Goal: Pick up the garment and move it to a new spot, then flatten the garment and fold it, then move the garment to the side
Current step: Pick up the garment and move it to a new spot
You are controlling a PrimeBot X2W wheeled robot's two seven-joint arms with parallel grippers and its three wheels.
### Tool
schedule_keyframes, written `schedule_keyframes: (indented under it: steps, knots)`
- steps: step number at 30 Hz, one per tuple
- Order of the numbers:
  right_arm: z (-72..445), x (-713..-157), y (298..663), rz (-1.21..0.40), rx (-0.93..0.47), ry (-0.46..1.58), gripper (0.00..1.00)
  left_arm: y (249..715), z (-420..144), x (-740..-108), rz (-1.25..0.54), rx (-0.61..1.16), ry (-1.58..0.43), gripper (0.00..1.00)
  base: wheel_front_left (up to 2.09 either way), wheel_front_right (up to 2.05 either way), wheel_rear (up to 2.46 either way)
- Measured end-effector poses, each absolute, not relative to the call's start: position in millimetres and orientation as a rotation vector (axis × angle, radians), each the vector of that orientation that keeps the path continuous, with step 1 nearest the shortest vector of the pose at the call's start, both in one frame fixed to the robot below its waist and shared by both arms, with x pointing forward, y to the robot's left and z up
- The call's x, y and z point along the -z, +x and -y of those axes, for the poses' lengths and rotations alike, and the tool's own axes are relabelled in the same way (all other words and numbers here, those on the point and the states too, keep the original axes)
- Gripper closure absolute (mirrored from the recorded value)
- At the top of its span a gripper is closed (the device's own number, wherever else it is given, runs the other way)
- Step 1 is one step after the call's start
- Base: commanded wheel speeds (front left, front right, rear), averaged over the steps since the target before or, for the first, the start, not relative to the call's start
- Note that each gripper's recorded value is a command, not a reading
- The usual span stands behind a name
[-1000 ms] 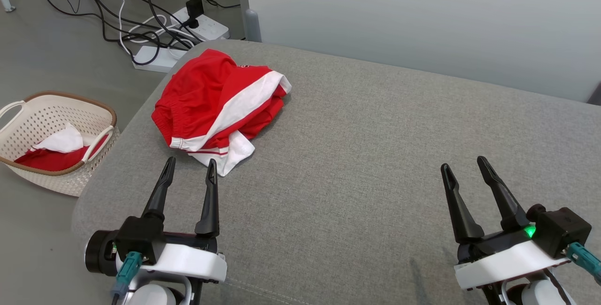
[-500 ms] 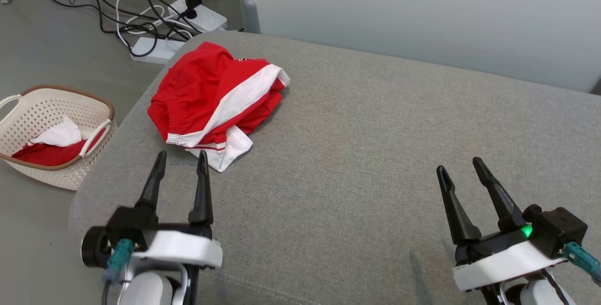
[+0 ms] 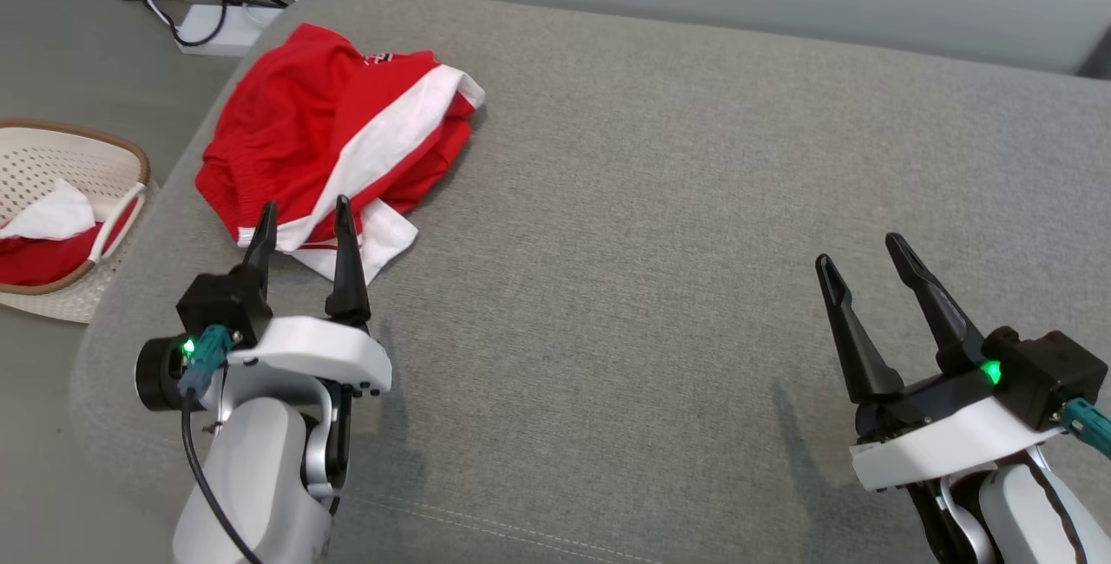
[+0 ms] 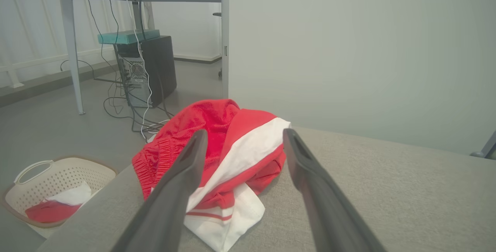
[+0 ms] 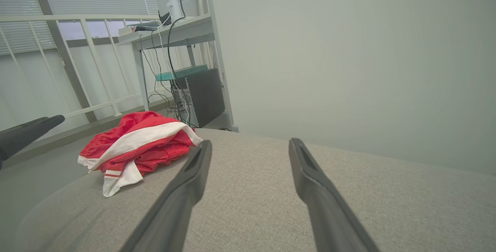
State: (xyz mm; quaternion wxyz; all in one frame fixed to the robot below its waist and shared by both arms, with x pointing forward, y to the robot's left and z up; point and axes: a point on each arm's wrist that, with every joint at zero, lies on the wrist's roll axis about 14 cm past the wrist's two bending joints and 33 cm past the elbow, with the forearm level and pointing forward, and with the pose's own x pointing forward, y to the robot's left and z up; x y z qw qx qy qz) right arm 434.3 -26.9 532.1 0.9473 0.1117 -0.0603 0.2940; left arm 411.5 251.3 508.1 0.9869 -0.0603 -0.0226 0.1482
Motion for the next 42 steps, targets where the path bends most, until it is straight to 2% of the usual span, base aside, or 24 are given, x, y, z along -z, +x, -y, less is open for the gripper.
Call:
schedule_keyframes:
  steps: [16,33,34,36,42]
  knots:
    - [64,-513,453,0.091,-0.507,0.216,0.0,466,-262,-434,-0.229,-0.35,0.002,0.0,0.0,0.0,0.0]
    - [91,-494,458,0.047,-0.431,0.228,0.0,486,-267,-395,-0.345,-0.363,0.063,0.0,0.0,0.0,0.0]
    - [92,-493,458,0.045,-0.429,0.228,0.0,487,-268,-396,-0.343,-0.364,0.069,0.49,0.0,0.0,0.0]
    - [92,-492,459,0.042,-0.427,0.229,0.0,492,-272,-400,-0.331,-0.374,0.075,1.0,0.0,0.0,0.0]
    - [95,-498,464,0.062,-0.421,0.226,0.0,497,-276,-409,-0.299,-0.383,0.069,1.0,0.0,0.0,0.0]
